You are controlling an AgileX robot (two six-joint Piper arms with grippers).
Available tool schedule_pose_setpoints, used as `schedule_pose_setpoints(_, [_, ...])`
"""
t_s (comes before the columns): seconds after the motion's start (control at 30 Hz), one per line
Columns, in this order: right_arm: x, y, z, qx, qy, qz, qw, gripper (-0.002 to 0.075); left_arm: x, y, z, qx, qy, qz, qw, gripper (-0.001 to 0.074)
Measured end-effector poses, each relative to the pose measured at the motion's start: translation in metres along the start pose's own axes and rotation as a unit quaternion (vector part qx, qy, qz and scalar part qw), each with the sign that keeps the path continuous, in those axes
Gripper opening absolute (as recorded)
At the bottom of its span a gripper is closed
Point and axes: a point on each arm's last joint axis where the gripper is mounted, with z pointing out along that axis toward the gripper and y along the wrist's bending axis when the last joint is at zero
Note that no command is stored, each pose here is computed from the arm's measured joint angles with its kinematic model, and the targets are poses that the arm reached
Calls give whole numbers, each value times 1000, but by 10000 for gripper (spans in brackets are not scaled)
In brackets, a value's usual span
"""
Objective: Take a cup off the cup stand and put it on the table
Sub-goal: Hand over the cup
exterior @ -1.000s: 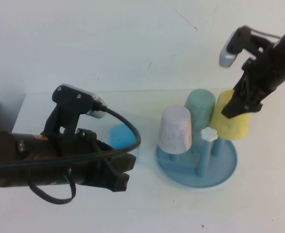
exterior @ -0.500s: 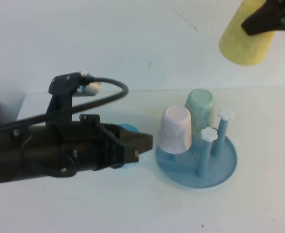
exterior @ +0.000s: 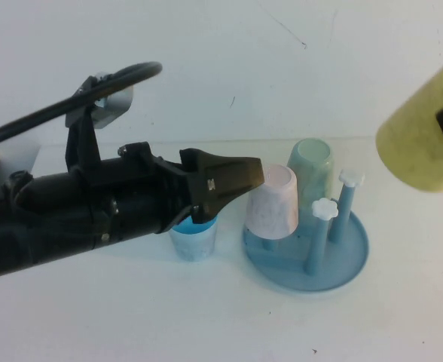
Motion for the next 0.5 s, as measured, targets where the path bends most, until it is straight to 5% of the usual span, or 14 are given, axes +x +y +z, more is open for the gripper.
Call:
schedule_pose_setpoints(0.17, [44,24,1,27,-59,59,996,555,0,2,2,-3,2,-17,1000,556])
schedule_pose_setpoints(0.5, [129,66,22,-10,-252,250,935,555,6,-7,1,46,37,-74,996,571])
